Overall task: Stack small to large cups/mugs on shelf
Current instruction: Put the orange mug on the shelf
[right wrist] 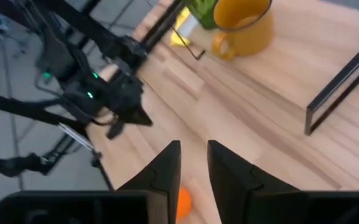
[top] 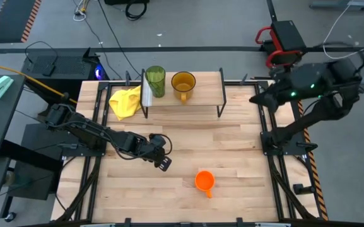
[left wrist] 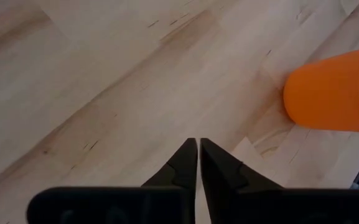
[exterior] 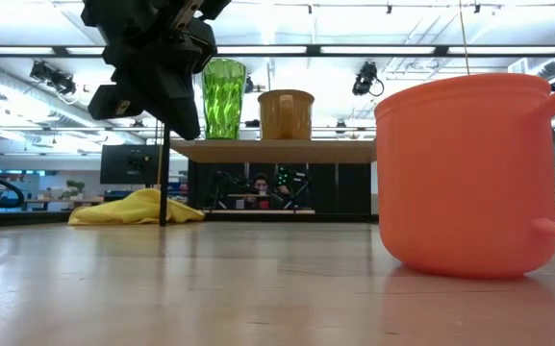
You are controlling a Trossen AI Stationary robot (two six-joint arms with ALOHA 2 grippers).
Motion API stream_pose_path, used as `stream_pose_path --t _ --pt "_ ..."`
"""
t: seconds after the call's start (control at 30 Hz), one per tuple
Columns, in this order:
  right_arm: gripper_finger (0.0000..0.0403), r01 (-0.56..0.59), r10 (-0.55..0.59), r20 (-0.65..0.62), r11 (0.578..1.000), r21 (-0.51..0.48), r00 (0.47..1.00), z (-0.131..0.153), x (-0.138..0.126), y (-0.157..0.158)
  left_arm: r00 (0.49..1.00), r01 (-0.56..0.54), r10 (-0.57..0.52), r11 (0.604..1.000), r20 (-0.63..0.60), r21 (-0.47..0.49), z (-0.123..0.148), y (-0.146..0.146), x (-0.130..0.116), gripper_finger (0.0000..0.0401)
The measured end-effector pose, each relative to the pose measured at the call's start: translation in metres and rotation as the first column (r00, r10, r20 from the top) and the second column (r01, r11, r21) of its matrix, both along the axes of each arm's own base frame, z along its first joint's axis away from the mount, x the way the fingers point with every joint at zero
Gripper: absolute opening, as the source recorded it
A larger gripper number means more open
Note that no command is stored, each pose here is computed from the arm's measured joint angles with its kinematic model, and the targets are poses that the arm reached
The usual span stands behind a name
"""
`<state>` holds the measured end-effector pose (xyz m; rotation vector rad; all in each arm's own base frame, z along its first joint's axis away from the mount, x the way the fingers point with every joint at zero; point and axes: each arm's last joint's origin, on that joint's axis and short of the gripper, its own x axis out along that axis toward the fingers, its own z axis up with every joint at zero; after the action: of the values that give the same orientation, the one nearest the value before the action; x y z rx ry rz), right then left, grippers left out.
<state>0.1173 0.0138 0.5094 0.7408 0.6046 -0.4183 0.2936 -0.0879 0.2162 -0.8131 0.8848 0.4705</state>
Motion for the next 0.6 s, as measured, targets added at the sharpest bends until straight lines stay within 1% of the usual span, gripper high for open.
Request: stream_pose_path --t 0.13,0.2,0.27,0.37,0.47,0.53,0.6 --pt "0.0081 0.004 -0.005 -0.098 1.0 -0.003 0.995 -0.026 0.012 0.012 1.0 0.001 -0.001 1.0 0.01 -0.004 0.001 -0.001 0.001 0.0017" --pt "0.008 0.009 -0.01 -0.163 1.0 -0.005 0.987 -0.045 0.016 0.018 1.0 0.001 -0.001 1.0 0.027 -0.008 0.001 -0.001 0.002 0.0015" --pt "0.008 0.007 -0.005 -0.184 1.0 0.011 0.983 -0.065 0.019 0.025 0.999 -0.001 0.001 1.0 0.045 -0.01 0.002 -0.001 0.003 0.0014" --pt "0.0081 -0.02 0.027 -0.116 0.998 0.061 0.993 -0.093 0.02 0.036 0.997 0.002 -0.001 1.0 0.074 -0.014 0.004 -0.002 0.006 0.0017" --pt "0.0081 -0.063 0.057 0.049 0.99 0.123 0.997 -0.122 0.021 0.049 0.997 0.004 -0.003 1.0 0.078 -0.014 0.005 -0.002 0.006 0.0023" --pt "0.0081 -0.079 0.063 0.099 0.982 0.171 0.993 -0.144 0.019 0.054 0.997 0.004 -0.003 1.0 0.079 -0.014 0.005 -0.002 0.006 0.0026" --pt "0.008 -0.057 0.031 0.115 0.97 0.238 0.993 -0.168 0.016 0.057 0.997 0.004 -0.003 1.0 0.079 -0.014 0.005 -0.002 0.006 0.0028"
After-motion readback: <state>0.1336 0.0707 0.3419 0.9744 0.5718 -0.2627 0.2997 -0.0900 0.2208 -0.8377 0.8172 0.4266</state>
